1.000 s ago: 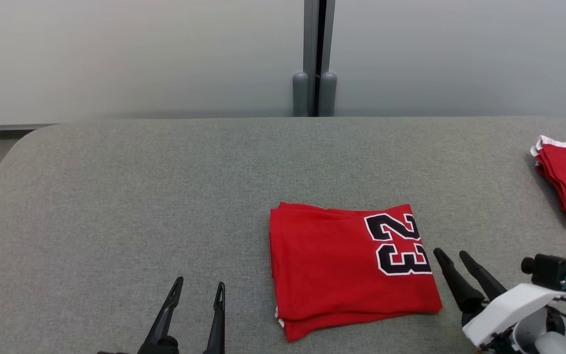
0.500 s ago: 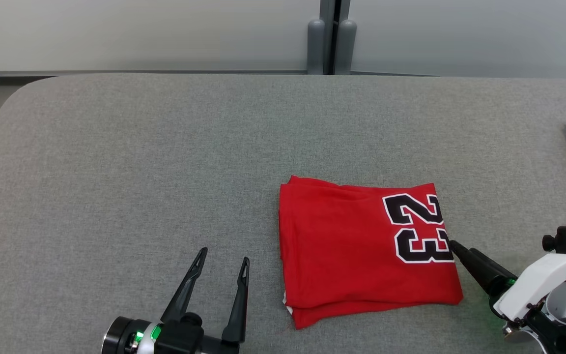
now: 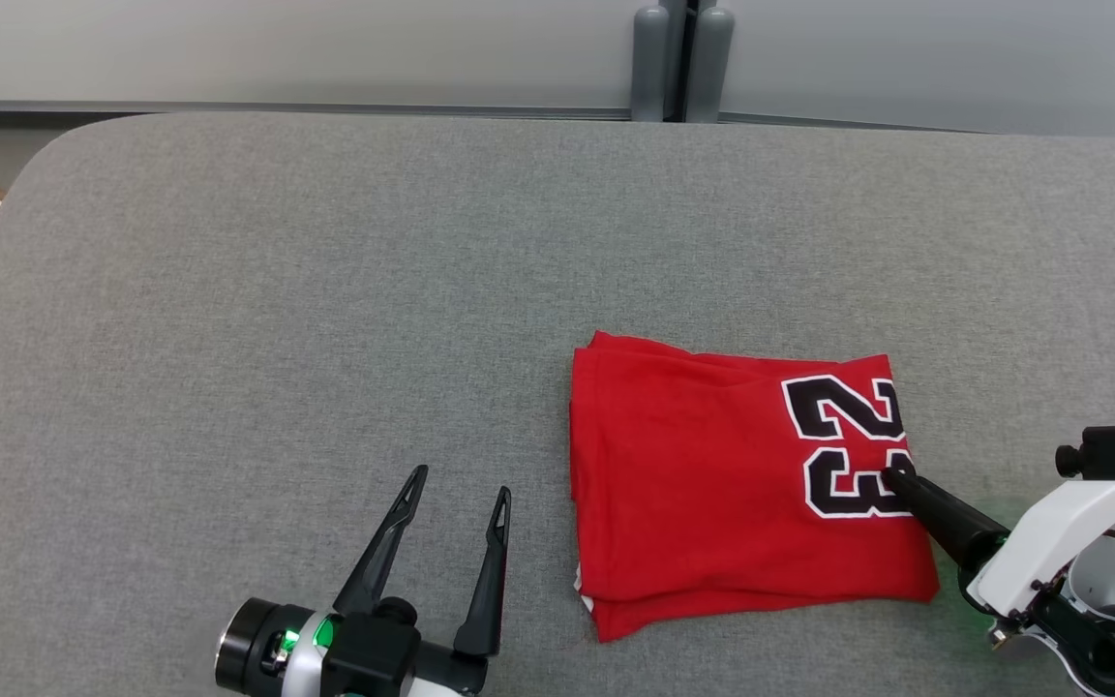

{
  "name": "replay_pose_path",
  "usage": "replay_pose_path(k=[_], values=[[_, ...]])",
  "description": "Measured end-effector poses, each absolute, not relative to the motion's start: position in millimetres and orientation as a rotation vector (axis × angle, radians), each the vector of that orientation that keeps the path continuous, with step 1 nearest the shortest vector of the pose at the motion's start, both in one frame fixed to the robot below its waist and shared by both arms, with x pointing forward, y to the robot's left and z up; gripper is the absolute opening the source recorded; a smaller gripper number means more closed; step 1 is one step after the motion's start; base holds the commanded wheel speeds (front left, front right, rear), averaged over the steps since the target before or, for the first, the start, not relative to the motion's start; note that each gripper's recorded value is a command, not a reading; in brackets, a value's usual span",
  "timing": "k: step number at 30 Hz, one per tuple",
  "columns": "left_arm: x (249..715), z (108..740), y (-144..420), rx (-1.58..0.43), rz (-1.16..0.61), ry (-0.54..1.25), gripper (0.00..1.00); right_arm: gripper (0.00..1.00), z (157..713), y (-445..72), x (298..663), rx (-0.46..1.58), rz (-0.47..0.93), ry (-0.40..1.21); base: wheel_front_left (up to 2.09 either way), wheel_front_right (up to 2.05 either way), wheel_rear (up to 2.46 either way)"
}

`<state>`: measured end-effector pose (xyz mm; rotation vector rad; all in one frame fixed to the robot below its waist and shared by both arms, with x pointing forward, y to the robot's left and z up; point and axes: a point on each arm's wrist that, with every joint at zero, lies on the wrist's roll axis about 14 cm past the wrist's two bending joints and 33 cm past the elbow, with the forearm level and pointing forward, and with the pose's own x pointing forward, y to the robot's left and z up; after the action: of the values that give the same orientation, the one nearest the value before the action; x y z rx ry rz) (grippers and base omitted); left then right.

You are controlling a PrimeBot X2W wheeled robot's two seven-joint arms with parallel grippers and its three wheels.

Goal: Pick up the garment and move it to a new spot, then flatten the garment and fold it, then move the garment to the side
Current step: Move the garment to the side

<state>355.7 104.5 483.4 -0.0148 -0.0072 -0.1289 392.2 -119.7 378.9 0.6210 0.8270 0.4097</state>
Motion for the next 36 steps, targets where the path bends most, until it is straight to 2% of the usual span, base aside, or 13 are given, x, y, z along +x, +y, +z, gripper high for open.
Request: replay_pose_path(k=[1, 2, 4, 5, 7, 16, 25, 36], values=[[356, 483, 106, -0.014, -0.123, -0.004, 1.00, 0.50, 377, -120, 393, 0.617, 0.411, 0.835, 0.00, 0.00, 0.00], [355, 482, 107, -0.013, -0.118, -0.001, 1.00, 0.50, 375, -119, 393, 0.618, 0.410, 0.842, 0.00, 0.00, 0.00], [355, 480, 109, -0.013, -0.109, 0.005, 1.00, 0.39, 371, -116, 394, 0.619, 0.416, 0.860, 0.00, 0.00, 0.00], [356, 479, 111, -0.013, -0.105, 0.008, 1.00, 0.30, 370, -115, 395, 0.620, 0.420, 0.864, 0.00, 0.00, 0.00], [356, 477, 113, -0.012, -0.096, 0.014, 1.00, 0.00, 370, -113, 397, 0.618, 0.427, 0.867, 0.00, 0.00, 0.00], [364, 477, 102, -0.026, -0.128, 0.012, 1.00, 0.00, 395, -135, 423, 0.558, 0.411, 0.734, 0.00, 0.00, 0.00], [395, 470, 75, -0.043, -0.216, 0.008, 1.00, 0.00, 441, -211, 481, 0.413, 0.300, 0.535, 0.00, 0.00, 0.00], [421, 439, 42, -0.068, -0.323, 0.064, 1.00, 0.00, 475, -293, 525, 0.238, 0.163, 0.455, 0.00, 0.00, 0.00]])
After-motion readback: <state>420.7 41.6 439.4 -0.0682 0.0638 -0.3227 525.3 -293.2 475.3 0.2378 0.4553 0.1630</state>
